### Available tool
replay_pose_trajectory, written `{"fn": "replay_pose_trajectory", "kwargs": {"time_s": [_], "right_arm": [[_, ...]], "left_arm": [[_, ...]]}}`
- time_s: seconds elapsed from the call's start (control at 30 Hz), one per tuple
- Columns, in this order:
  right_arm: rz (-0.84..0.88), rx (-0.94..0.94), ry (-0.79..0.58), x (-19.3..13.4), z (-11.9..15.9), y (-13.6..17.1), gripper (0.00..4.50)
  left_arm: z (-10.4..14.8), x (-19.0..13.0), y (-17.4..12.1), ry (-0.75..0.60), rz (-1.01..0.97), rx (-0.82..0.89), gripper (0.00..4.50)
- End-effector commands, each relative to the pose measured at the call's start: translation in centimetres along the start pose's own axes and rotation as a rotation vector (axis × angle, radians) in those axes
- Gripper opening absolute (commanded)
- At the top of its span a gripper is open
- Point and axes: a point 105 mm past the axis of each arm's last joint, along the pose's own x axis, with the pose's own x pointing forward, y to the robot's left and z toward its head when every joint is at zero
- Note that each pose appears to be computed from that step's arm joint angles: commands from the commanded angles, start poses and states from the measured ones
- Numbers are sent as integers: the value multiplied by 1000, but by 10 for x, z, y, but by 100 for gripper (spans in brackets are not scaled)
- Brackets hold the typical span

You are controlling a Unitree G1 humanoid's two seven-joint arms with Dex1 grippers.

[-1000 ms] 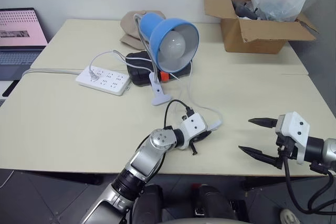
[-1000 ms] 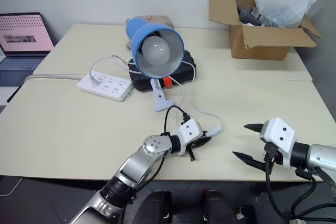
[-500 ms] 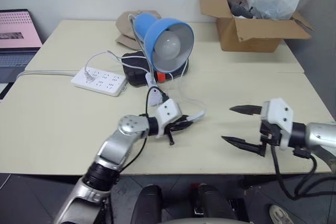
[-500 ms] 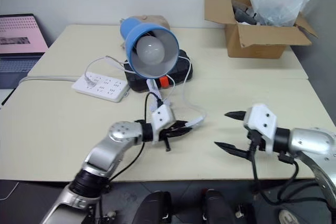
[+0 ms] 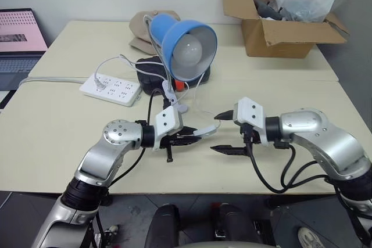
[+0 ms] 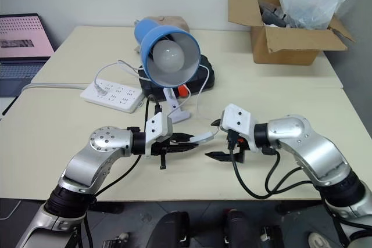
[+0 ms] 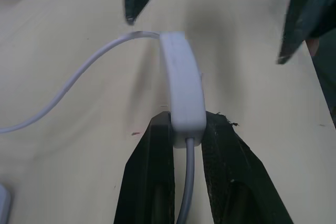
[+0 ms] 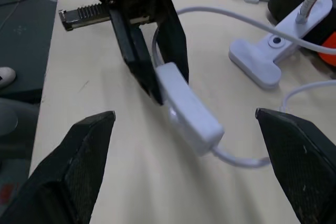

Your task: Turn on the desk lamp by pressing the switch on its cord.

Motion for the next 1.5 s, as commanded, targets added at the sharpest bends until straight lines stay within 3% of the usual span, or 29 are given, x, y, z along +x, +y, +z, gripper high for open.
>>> {"fn": "replay_pose_trajectory", "kwargs": {"time_s": [0.03, 0.3, 0.4, 0.8, 0.97, 1.2, 1.27, 1.5], "right_arm": [[13, -53, -6, 4, 8, -4, 450], [48, -68, 10, 12, 7, -6, 450], [50, -76, 22, 13, 5, -7, 406], [50, -154, 70, 12, -6, -14, 121], [50, -161, 60, 12, -3, -17, 70], [68, -155, 19, 13, 3, -14, 66], [54, -152, -5, 10, 5, -16, 137], [26, -150, -38, -4, 12, -23, 282]], "left_arm": [[10, -4, -1, -18, 10, 60, 40], [9, -3, 0, -21, 20, 63, 40], [9, -3, 0, -21, 25, 66, 40], [8, -3, 3, -13, 40, 85, 40], [7, -2, 5, -4, 43, 101, 40], [7, -1, 6, -4, 44, 110, 40], [5, 0, 5, 2, 45, 118, 40], [-2, 5, 10, 43, 48, 174, 40]]}}
